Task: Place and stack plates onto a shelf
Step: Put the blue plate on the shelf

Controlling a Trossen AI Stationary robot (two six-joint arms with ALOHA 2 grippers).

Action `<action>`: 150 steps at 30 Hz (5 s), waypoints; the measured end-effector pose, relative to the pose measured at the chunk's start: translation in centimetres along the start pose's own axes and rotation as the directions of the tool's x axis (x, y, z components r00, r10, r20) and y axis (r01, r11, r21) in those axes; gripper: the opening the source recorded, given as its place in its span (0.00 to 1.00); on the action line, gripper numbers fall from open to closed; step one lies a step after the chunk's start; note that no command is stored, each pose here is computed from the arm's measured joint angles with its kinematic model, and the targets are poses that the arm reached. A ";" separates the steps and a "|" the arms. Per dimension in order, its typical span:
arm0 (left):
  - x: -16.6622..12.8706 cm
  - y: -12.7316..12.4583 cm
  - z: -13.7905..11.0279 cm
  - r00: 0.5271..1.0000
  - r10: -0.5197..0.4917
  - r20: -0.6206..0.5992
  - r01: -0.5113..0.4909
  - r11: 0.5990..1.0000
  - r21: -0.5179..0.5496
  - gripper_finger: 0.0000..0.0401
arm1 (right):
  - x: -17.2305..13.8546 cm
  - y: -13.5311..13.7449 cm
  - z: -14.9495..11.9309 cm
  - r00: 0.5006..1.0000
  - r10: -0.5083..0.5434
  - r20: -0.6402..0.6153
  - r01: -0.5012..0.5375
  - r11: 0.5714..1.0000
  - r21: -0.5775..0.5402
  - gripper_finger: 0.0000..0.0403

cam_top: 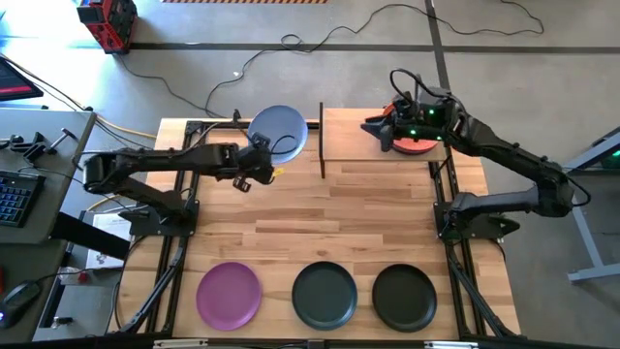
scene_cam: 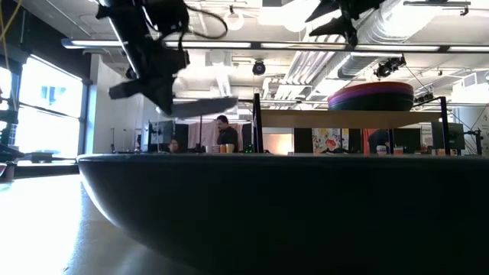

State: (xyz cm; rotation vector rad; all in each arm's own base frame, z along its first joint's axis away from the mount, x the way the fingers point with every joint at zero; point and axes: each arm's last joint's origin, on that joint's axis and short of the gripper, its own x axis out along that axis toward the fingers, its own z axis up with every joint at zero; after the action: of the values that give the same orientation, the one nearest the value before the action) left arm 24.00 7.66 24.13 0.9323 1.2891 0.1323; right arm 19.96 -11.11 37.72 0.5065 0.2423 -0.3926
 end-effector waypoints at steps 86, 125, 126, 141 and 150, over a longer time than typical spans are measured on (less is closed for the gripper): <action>-7.6 -3.2 4.9 0.977 0.172 0.130 -0.212 0.871 0.443 0.00 | 14.3 9.4 -0.3 0.835 -0.384 -0.394 0.444 0.893 0.071 0.16; -7.5 -3.2 5.4 0.970 0.211 0.120 -0.207 0.977 -0.043 0.28 | 13.6 8.7 -1.0 0.763 -0.446 -0.469 0.546 0.832 0.097 0.00; -7.5 -3.3 5.4 0.971 0.208 0.117 -0.205 0.978 -0.036 0.28 | 13.6 8.6 -1.0 0.756 -0.455 -0.470 0.556 0.826 0.094 0.00; -6.7 -2.1 4.3 0.954 0.298 -0.023 -0.294 0.921 -0.255 0.28 | 11.3 4.6 2.2 0.734 -0.510 -0.449 0.580 0.815 0.022 0.00; -4.8 0.1 2.2 0.941 0.298 -0.163 -0.338 0.870 -0.359 0.28 | 8.4 0.2 5.7 0.743 -0.539 -0.396 0.585 0.811 -0.008 0.00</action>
State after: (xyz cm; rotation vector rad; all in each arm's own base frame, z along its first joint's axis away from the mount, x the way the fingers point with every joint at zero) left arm 24.36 3.94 27.79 0.7975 1.1369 0.6776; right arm 28.31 -16.47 39.93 0.6219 0.7705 -0.9118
